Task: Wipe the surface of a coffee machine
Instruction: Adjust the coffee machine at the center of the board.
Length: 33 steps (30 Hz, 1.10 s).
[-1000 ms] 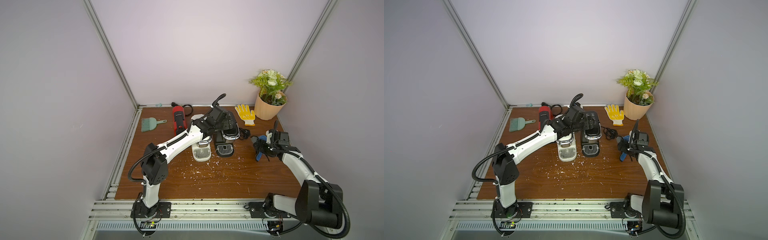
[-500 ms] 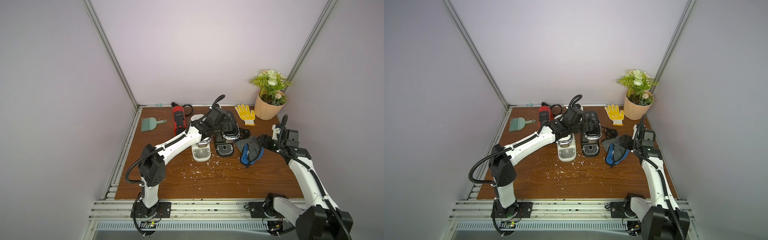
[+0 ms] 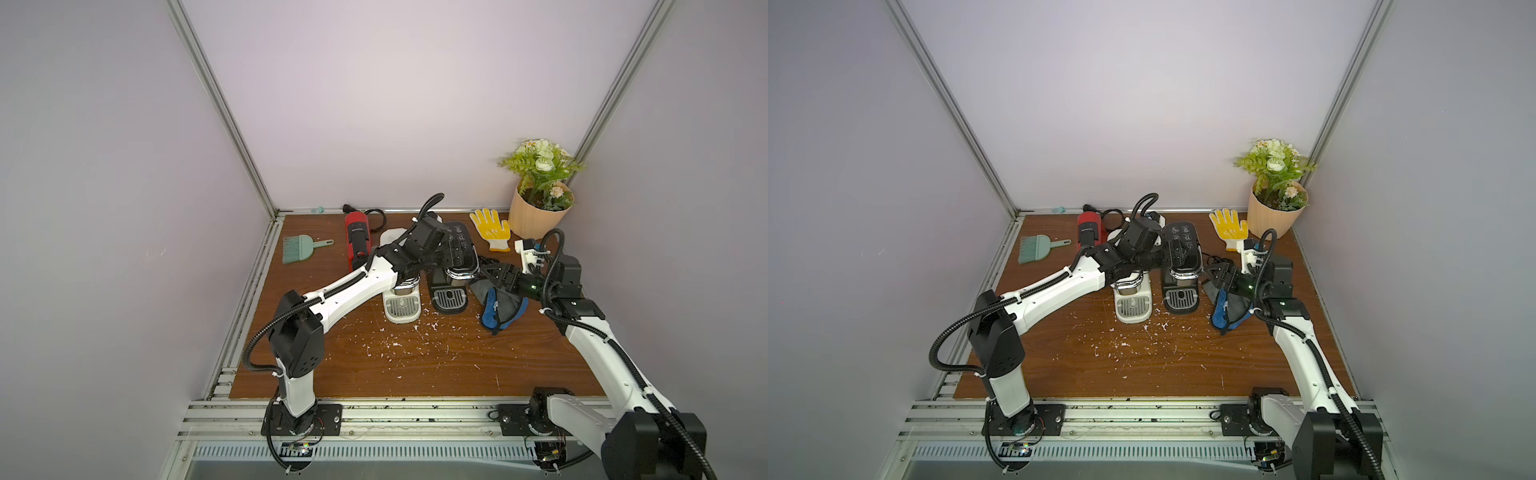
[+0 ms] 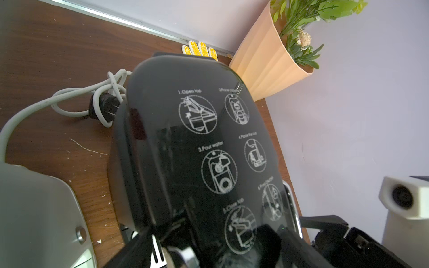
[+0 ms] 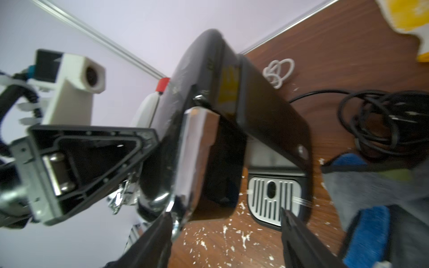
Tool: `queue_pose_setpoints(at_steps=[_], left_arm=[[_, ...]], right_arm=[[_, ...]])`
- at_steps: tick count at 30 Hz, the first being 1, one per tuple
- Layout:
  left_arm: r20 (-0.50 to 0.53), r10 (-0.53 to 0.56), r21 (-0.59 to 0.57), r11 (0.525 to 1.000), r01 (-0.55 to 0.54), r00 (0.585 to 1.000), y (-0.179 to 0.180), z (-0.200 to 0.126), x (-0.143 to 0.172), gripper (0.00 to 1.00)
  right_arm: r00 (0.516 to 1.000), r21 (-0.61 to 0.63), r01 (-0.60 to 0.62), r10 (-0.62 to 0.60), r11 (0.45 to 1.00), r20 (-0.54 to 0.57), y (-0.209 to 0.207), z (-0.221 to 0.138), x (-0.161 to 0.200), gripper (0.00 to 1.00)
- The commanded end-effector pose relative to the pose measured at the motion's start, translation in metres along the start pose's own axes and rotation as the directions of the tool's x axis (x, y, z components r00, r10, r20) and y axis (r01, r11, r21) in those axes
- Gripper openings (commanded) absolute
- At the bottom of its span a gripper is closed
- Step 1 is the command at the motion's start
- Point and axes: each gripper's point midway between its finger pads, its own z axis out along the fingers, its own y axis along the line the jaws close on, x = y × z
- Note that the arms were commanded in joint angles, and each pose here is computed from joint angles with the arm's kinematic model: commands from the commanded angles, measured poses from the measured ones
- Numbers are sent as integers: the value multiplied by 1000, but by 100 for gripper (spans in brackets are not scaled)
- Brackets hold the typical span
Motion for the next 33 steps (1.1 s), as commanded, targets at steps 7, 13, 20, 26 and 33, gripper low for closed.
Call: queue_pose_setpoints(at_steps=[7,13,20,26,33], left_arm=[[-373,-61,-276,960,-48,926,92,33,110,85],[-385,-53,-258,965,-52,921,84,39,113,84],[-391,-55,-268,962,-57,919,86,38,119,84],[-388,-53,-272,961,-59,920,88,35,119,84],[-384,-48,-262,963,-59,922,82,36,117,82]], right_arm=[[999,-170,54,-54,984,5,47,22,-15,74],[999,-78,39,-41,996,-30,26,29,-6,71],[992,-112,18,-32,994,-123,25,50,9,75],[981,-84,15,-31,996,-192,15,57,17,77],[962,-8,43,-43,999,-268,4,55,29,66]])
